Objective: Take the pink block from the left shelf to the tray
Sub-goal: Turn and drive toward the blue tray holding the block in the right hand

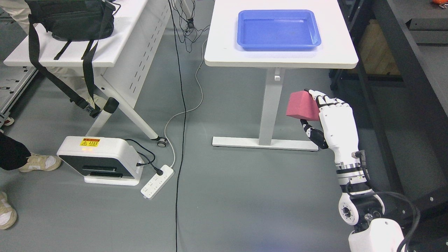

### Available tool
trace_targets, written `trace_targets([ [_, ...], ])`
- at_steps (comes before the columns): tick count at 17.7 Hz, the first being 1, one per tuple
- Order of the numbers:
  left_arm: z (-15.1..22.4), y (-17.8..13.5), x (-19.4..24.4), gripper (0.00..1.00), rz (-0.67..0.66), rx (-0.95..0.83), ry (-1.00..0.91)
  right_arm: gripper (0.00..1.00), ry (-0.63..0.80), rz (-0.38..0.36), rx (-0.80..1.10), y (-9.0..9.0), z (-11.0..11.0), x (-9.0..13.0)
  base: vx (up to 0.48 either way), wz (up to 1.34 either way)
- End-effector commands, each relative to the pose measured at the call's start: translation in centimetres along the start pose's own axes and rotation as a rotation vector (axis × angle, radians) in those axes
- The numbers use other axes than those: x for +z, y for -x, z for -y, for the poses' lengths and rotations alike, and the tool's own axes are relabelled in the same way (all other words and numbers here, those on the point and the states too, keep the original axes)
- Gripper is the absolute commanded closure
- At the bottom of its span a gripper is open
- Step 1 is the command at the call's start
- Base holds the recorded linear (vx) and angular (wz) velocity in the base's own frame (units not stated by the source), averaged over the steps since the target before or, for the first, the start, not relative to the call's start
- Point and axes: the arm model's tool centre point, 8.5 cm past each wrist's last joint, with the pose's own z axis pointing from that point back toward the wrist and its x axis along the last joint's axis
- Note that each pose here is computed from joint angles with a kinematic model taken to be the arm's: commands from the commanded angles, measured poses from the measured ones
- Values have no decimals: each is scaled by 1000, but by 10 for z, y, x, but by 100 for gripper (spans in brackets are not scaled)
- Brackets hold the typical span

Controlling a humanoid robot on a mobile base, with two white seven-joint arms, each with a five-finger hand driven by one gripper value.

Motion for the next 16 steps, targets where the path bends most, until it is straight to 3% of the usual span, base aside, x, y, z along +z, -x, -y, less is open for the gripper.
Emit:
trace_targets([
  [1,-11,-8,-1,0,13,-4,-17,99,-3,10,17,3,2,0,292,32],
  [12,-11,-8,-1,0,13,-4,-17,99,5,23,24,2,6,-7,288,27],
  [16,-11,-8,-1,0,13,-4,-17,99,-13,67,30,-9,5,-17,256,10],
])
